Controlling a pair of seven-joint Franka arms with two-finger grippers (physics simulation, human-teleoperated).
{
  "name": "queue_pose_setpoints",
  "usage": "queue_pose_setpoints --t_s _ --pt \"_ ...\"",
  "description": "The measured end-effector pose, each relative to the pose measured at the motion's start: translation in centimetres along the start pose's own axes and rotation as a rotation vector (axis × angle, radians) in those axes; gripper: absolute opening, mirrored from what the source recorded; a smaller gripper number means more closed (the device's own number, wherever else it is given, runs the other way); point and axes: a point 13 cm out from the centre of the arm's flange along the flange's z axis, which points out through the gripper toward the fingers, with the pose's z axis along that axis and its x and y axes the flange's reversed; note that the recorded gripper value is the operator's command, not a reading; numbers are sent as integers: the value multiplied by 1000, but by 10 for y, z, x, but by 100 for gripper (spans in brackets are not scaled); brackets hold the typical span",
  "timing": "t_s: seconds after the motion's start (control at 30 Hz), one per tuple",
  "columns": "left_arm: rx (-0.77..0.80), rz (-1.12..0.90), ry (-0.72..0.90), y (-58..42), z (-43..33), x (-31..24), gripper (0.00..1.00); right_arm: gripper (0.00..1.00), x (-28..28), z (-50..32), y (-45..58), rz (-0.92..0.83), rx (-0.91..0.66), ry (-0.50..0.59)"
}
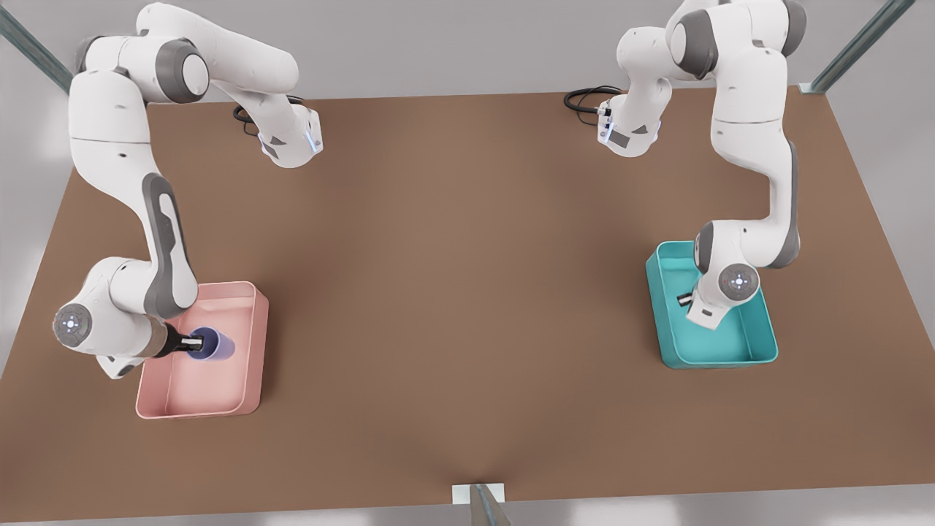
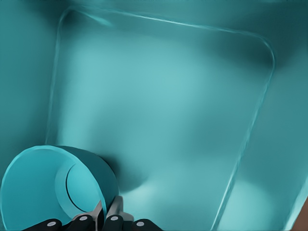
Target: Put the bowls and cups in different boxes
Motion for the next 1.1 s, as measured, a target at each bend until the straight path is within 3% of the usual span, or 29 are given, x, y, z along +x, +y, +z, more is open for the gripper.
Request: queue_pose_setpoints --t_s 0.03,0.1,0.13,0.17,0.27,0.37,0.43,0.6,0.83,1.1 --pt "5 0 -9 -1 0 -3 100 21 0 7 0 -10 -1 4" --pt "26 2 -36 -4 -14 -8 100 21 -1 23 0 -29 -5 13" --pt "47 6 -55 -8 -34 -9 100 74 -1 29 0 -37 -6 14" --pt "84 3 -84 -12 -69 -13 100 100 -2 31 -1 -45 -3 13" --pt "197 15 -195 -34 -237 -31 100 100 -5 30 -7 -57 35 5" --pt "241 93 -218 -72 -353 8 100 100 -10 7 -1 -66 48 -24" --pt "238 151 -202 -84 -390 44 100 100 -11 -38 10 -77 48 -65" --pt "199 195 -105 -58 -410 71 100 100 27 -172 46 -112 45 -106" --pt "151 268 2 -53 -400 98 100 100 86 -275 61 -55 38 -87" --pt "140 316 46 -53 -393 108 100 100 147 -298 87 -38 39 43"
